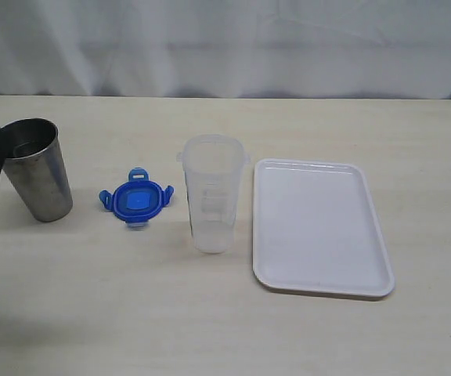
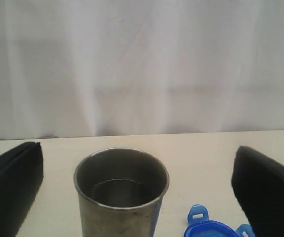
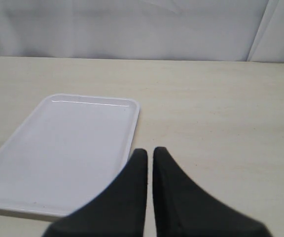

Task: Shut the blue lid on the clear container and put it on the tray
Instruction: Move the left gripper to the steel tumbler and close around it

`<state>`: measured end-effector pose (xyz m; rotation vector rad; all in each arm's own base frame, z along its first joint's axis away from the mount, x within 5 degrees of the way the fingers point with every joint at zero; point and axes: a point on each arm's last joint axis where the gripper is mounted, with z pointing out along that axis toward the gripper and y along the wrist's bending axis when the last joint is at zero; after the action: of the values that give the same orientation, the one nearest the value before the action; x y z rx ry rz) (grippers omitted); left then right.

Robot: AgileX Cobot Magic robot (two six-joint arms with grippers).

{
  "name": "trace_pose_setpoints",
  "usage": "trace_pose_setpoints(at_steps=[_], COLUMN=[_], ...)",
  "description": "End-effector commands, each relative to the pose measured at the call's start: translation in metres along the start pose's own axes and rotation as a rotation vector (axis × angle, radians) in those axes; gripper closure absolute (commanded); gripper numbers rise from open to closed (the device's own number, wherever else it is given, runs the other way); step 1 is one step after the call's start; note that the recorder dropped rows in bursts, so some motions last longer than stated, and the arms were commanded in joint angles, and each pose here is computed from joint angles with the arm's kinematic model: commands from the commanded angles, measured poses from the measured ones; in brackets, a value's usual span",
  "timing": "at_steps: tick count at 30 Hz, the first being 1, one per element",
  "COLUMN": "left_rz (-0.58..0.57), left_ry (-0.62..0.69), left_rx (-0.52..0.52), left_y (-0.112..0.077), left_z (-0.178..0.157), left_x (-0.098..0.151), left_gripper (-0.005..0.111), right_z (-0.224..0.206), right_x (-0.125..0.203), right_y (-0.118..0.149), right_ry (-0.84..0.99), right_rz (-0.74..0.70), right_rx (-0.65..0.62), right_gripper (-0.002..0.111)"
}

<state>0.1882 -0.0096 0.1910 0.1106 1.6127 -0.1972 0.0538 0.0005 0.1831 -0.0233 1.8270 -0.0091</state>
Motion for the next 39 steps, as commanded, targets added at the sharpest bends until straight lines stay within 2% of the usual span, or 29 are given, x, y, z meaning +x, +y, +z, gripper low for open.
trace_pose_setpoints(at_steps=[1,5,9,11,16,22,28,39], left_rz=[-0.021,0.010,-0.018,-0.012,0.042,-0.022,0.014,-0.036], left_ry=[-0.023,0.024,0.047,0.068,0.113,0.144,0.146,0.222], left_rx=[-0.012,0.002,-0.061,-0.067,0.026,-0.018,0.122,0.047], left_y=[0.002,0.001,0.007,0.008,0.002,0.008,-0.001,0.012], left_z=[0.005,0.005,0.004,0.006,0.014,0.021,0.030,0.049], left_x=[0.001,0.005,0.007,0.008,0.011,0.027,0.044,0.068], left_gripper=[0.010,0.009,0.002,0.002,0.002,0.002,0.002,0.002], right_z=[0.000,0.000,0.000,0.000,0.000,0.000,0.000,0.000], right_x=[0.001,0.001,0.001,0.001,0.001,0.001,0.001,0.001], right_y=[0.000,0.000,0.000,0.000,0.000,0.000,0.000,0.000], right_ry=[-0.001,-0.001,-0.001,-0.001,-0.001,-0.001,-0.001,-0.001], right_rz=[0.009,0.009,0.009,0.009,0.009,0.009,0.009,0.009], right_rx=[-0.002,-0.002,-0.002,-0.002,-0.002,-0.002,-0.002,-0.002], right_gripper=[0.104,0.104,0.104,0.104,0.104,0.104,0.104,0.104])
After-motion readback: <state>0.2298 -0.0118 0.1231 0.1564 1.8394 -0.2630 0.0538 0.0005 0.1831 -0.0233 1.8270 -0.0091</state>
